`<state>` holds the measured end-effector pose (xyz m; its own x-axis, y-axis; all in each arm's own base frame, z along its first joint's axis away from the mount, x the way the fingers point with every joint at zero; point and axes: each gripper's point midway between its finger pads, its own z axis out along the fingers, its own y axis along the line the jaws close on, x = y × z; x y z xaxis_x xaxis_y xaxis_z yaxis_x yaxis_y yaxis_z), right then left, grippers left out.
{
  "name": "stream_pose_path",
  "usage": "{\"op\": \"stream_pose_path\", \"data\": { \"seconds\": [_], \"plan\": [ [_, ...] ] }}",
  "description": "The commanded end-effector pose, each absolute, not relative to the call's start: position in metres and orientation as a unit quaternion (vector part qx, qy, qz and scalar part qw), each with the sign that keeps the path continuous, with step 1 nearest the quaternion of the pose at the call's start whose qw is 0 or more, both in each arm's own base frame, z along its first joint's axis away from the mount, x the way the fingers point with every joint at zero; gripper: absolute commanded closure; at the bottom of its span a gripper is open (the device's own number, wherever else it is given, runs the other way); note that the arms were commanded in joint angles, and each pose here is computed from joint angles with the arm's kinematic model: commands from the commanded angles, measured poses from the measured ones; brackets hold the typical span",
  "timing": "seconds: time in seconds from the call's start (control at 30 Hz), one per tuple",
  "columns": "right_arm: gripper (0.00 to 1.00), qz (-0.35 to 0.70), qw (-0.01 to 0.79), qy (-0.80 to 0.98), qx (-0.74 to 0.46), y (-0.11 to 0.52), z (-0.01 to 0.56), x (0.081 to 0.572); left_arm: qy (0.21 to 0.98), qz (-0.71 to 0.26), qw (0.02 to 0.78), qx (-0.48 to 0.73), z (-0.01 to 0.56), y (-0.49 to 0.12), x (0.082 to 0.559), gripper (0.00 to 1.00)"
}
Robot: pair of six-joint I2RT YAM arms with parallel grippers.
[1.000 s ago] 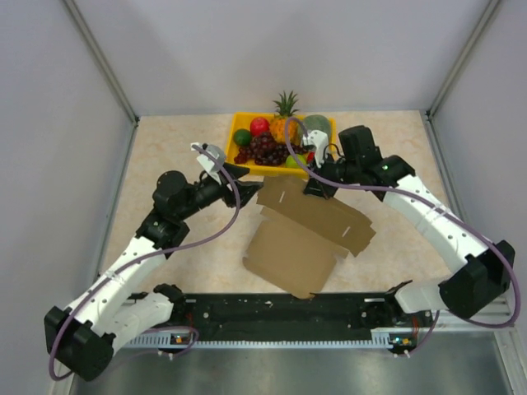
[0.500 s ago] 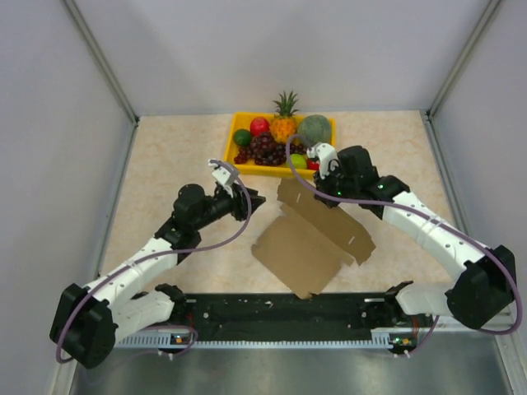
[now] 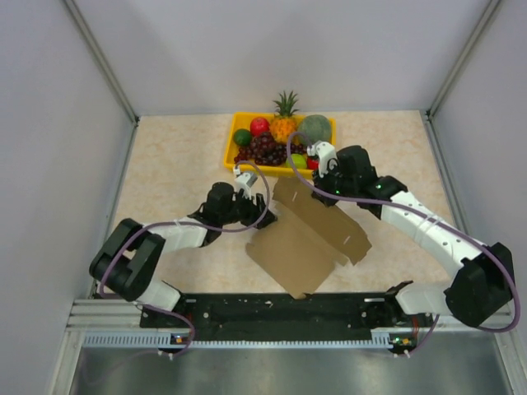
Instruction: Fold the paper box
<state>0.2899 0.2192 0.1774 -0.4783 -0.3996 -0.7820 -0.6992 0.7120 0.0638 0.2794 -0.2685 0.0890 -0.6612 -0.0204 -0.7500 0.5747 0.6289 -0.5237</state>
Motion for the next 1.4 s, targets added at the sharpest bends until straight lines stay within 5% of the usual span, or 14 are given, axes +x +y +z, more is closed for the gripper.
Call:
{"op": "stream_pose_path", "data": {
  "seconds": [0.0,0.23,0.6,0.7,0.83,1.17,1.37],
  "plan": [
    [1.00,0.231,0.406,0.826,-0.317,0.232,0.187,0.293,0.776,-0.448,0.418,0.149,0.119,-0.291,0.304,0.39],
    [1.00,0.242,0.410,0.822,-0.312,0.233,0.192,0.293,0.770,-0.444,0.437,0.139,0.110,-0.300,0.319,0.62],
    [1.00,0.246,0.411,0.821,-0.310,0.234,0.194,0.293,0.790,-0.395,0.450,0.133,0.099,-0.300,0.324,0.71],
    [1.00,0.245,0.410,0.823,-0.307,0.232,0.193,0.294,0.796,-0.393,0.442,0.128,0.102,-0.293,0.313,0.66],
    [1.00,0.248,0.410,0.822,-0.307,0.231,0.193,0.293,0.800,-0.390,0.453,0.064,0.114,-0.267,0.310,0.41],
    [1.00,0.280,0.410,0.809,-0.315,0.240,0.202,0.288,0.803,-0.452,0.384,0.063,0.108,-0.285,0.319,0.51],
    [1.00,0.300,0.402,0.802,-0.325,0.240,0.202,0.282,0.677,-0.505,0.505,0.177,0.180,-0.290,0.285,0.54]
  ]
}}
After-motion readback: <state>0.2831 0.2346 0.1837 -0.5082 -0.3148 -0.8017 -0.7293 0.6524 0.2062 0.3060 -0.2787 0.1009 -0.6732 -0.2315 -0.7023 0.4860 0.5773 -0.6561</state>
